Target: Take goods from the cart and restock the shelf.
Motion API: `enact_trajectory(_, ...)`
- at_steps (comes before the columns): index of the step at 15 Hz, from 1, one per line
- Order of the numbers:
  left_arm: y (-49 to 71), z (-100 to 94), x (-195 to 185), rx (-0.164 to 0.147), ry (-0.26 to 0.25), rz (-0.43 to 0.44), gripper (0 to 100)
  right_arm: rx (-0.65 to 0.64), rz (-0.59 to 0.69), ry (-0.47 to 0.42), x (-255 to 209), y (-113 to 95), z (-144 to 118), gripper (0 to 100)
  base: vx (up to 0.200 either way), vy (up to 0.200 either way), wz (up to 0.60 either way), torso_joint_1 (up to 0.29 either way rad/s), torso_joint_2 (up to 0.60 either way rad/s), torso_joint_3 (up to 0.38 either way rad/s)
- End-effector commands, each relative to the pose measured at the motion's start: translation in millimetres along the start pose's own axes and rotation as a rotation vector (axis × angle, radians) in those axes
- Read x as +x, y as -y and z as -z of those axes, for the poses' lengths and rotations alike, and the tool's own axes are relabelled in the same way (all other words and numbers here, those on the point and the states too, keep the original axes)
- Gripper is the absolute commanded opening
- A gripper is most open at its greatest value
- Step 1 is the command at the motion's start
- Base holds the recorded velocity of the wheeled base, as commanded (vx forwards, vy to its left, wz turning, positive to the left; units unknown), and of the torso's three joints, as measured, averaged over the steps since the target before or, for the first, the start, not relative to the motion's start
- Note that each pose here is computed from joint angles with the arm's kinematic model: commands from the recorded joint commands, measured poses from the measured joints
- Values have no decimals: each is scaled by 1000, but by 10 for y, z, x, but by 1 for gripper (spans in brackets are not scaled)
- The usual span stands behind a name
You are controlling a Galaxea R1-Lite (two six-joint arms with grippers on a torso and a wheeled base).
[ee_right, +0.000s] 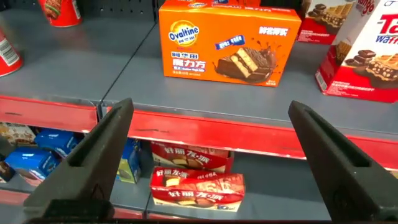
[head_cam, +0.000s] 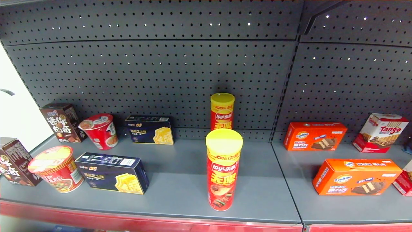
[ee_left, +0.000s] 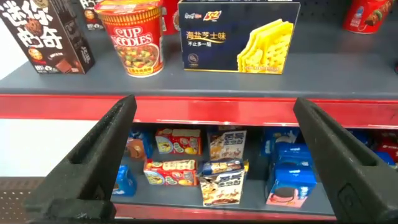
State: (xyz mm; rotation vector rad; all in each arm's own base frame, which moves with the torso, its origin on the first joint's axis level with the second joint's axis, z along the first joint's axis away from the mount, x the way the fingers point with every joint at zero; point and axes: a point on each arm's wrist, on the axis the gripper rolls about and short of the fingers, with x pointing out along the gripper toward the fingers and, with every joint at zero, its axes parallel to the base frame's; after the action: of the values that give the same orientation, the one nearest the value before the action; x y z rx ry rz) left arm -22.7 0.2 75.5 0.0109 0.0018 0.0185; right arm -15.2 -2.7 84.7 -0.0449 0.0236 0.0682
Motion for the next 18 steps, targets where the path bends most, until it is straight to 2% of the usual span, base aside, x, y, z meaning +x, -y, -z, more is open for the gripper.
enact_trajectory(1, 0, 0, -1, 1, 2, 0, 100, -3, -8, -2, 2, -2, 2, 100, 0, 0, 0, 0, 0, 0)
enact_trajectory(7, 0, 0, -1, 1, 2, 0, 100, -2, -12, -2, 2, -3, 2, 100, 0, 0, 0, 0, 0, 0)
enact_trajectory(10, 0, 0, -1, 1, 2, 0, 100, -3, -14, -2, 2, -3, 2, 100, 0, 0, -600, 5, 2, 2)
enact_trajectory(14, 0, 0, -1, 0, 2, 0, 100, -3, -15, -2, 2, -4, 2, 100, 0, 0, 0, 0, 0, 0)
enact_trajectory(18, 0, 0, -1, 0, 2, 0, 100, -5, -81, 1, 2, -18, 2, 100, 0, 0, 0, 0, 0, 0)
